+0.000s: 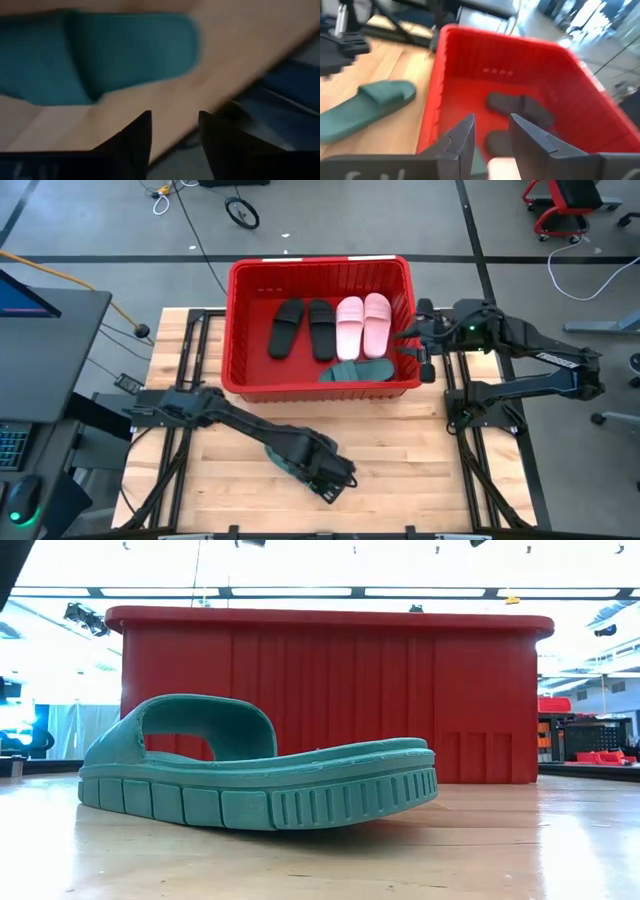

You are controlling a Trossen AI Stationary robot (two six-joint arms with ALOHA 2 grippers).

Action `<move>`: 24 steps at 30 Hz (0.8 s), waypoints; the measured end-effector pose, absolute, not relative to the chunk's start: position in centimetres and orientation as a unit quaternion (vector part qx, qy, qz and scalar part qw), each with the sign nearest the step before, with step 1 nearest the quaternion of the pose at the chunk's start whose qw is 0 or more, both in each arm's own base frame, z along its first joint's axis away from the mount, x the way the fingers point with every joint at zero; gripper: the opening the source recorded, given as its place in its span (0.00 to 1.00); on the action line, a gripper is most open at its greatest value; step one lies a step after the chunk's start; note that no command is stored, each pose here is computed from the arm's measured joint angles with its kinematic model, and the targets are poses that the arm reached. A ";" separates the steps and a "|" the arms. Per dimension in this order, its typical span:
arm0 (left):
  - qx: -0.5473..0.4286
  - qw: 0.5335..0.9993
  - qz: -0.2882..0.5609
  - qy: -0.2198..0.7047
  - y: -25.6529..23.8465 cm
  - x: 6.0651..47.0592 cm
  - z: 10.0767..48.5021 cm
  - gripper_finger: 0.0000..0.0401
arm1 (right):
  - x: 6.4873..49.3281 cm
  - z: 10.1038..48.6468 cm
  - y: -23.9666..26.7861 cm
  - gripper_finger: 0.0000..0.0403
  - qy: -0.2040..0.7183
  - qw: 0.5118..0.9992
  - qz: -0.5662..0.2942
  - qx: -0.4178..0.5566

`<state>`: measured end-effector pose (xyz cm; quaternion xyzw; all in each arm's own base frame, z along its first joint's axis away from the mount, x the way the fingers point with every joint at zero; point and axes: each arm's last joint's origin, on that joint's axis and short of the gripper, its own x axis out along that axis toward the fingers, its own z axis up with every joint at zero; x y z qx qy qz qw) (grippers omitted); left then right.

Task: Pick and place slides into bin
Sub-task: Put the green slipper into the red bin

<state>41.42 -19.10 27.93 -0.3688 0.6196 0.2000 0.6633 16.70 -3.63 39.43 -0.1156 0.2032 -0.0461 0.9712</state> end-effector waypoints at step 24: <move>-0.297 0.560 0.371 0.679 -15.3 42.3 19.8 0.36 | 17.7 38.0 -3.7 0.31 0.256 0.958 -0.005 -0.130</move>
